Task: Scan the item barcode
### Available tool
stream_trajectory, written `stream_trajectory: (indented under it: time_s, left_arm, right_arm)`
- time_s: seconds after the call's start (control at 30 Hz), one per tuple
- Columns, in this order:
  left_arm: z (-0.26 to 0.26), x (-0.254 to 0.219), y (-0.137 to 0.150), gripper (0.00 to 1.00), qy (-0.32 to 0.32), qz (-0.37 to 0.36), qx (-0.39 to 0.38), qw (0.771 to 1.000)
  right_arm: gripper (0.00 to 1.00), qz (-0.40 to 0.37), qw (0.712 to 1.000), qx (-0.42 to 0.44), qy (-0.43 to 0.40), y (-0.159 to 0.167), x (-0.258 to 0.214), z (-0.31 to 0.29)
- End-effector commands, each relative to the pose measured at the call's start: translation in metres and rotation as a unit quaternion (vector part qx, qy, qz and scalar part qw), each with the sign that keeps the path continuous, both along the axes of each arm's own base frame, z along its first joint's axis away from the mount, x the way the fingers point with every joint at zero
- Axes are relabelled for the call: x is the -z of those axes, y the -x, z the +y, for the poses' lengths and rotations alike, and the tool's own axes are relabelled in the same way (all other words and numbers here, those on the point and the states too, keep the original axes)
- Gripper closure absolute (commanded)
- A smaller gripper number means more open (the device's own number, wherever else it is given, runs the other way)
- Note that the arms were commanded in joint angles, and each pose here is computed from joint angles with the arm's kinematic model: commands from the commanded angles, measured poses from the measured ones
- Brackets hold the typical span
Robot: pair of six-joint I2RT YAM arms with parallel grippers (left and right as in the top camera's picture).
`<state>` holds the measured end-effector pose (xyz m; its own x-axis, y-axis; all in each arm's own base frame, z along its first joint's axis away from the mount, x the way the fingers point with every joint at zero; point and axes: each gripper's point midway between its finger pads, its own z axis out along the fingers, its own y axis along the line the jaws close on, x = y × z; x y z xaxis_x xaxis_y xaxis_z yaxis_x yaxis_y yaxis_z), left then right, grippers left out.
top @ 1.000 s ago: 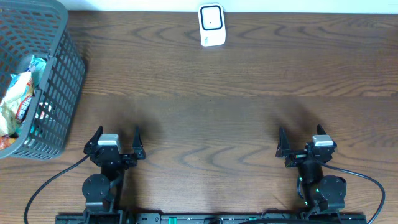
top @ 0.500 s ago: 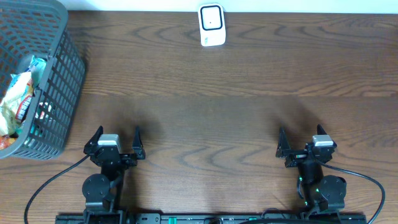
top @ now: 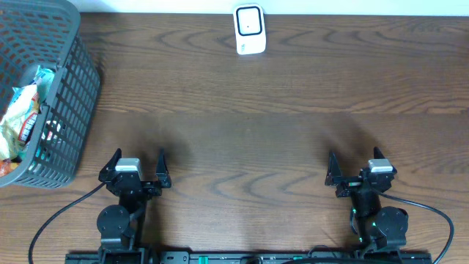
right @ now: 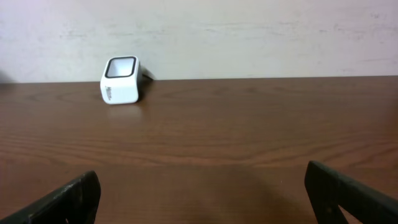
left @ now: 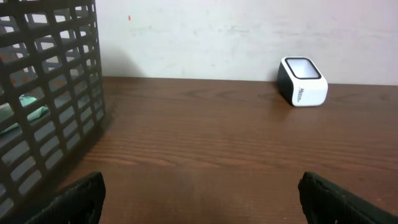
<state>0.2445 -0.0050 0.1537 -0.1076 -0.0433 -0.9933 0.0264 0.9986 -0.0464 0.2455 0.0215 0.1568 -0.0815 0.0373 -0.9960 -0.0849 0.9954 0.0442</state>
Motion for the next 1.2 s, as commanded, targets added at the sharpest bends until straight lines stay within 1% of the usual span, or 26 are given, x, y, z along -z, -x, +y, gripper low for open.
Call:
stream_trajectory:
  time_s: [0.0, 0.7, 0.77, 0.87, 1.03, 1.17]
  left_arm:
    - [-0.005, 0.015, 0.001, 0.03, -0.003, 0.021, 0.014, 1.0]
    - [-0.005, 0.015, 0.001, 0.03, -0.003, 0.02, 0.014, 1.0]
    - [-0.015, 0.013, 0.001, 0.02, 0.009, 0.017, 0.041, 0.999]
    - [-0.04, 0.01, 0.006, 0.02, 0.063, 0.018, 0.109, 0.992]
    - [-0.045, 0.009, 0.007, 0.02, 0.07, 0.018, 0.123, 0.99]
    - [-0.072, 0.007, 0.018, 0.02, 0.103, 0.029, 0.204, 0.973]
  right_arm:
    - [0.01, -0.001, 1.0, -0.005, 0.004, 0.0, 0.001, 0.002]
    - [0.01, -0.001, 1.0, -0.005, 0.004, 0.0, 0.001, 0.002]
    - [0.01, -0.001, 1.0, -0.005, 0.004, 0.0, 0.001, 0.002]
    - [0.01, -0.001, 1.0, -0.005, 0.004, 0.0, 0.001, 0.002]
    - [0.01, -0.001, 1.0, -0.005, 0.004, 0.0, 0.001, 0.002]
    - [0.01, -0.001, 1.0, -0.005, 0.004, 0.0, 0.001, 0.002]
